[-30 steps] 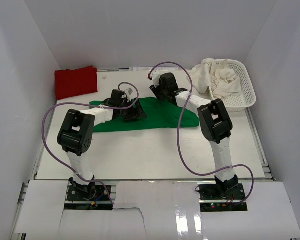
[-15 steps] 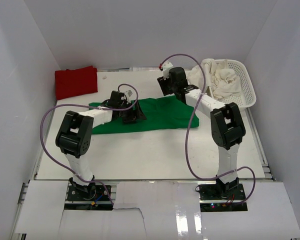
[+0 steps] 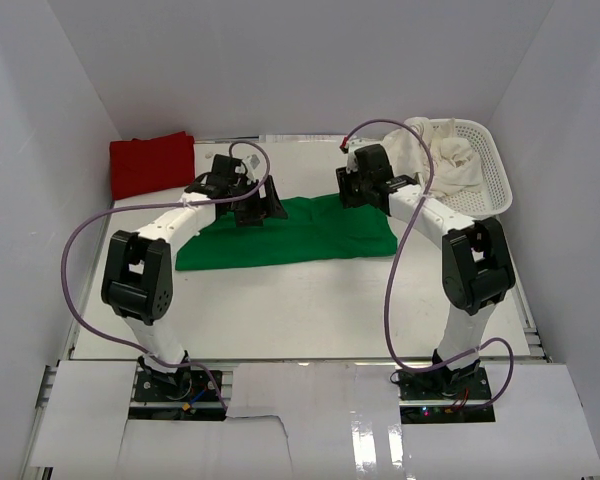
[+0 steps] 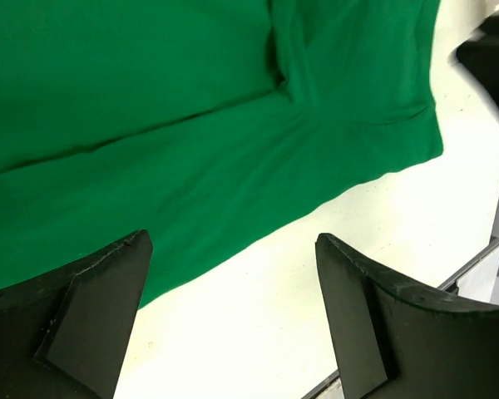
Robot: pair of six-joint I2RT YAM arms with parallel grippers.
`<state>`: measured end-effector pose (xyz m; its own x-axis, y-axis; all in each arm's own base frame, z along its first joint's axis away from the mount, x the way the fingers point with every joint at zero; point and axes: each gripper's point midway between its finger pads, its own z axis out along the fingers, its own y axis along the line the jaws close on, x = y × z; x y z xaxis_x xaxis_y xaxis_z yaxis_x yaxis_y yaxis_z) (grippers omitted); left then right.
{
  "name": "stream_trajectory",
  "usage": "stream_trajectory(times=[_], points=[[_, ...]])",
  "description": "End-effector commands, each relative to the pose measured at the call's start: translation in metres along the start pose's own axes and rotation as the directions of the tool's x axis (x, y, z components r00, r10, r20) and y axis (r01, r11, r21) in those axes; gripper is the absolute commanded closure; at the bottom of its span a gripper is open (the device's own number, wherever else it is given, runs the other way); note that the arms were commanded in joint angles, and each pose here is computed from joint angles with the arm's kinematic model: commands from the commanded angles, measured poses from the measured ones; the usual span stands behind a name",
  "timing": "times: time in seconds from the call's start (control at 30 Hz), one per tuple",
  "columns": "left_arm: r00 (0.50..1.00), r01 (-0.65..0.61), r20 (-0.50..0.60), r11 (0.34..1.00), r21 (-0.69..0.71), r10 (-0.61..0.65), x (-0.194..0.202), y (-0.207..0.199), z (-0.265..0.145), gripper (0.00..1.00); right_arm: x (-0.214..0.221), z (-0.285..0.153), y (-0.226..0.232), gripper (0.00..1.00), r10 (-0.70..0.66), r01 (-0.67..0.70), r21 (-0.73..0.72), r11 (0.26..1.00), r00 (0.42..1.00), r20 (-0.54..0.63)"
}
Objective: Fold and stack the t-shirts
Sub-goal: Fold the other side of the tshirt into a rectangle
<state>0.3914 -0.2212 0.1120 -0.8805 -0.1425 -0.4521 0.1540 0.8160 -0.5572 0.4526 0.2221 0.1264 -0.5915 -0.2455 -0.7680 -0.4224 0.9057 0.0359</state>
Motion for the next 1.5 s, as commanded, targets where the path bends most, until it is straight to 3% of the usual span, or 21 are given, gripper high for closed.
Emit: stream_trajectory(times=[0.0,0.17,0.57,0.93,1.3,1.47], points=[[0.996,-0.053,0.077,0.998,-0.023,0.054,-0.027,-0.007,-0.037,0.09,0.012,0.001,0.017,0.57,0.066,-0.069,-0.077,0.995,0.997,-0.039],[0.996,0.056,0.062,0.998,0.027,-0.058,-0.035,0.03,-0.054,0.09,0.013,0.026,0.025,0.57,0.075,-0.081,-0.119,0.99,0.996,-0.057],[0.989,0.073,0.139,0.991,-0.108,-0.058,-0.039,0.068,-0.079,0.09,0.012,0.082,0.024,0.56,0.057,-0.065,-0.117,0.991,0.996,-0.071],[0.987,0.083,0.146,0.992,-0.099,-0.068,-0.044,0.068,-0.076,0.09,-0.002,0.086,0.023,0.55,0.043,-0.046,-0.116,0.992,0.999,-0.031],[0.989,0.07,0.138,0.988,-0.136,-0.052,-0.044,0.078,-0.07,0.09,0.011,0.117,0.02,0.54,0.031,-0.04,-0.102,0.994,0.996,-0.088],[0.99,0.062,0.136,0.985,-0.164,-0.04,-0.047,0.086,-0.065,0.09,-0.009,0.09,0.015,0.55,0.017,-0.02,-0.081,0.997,0.999,-0.032]])
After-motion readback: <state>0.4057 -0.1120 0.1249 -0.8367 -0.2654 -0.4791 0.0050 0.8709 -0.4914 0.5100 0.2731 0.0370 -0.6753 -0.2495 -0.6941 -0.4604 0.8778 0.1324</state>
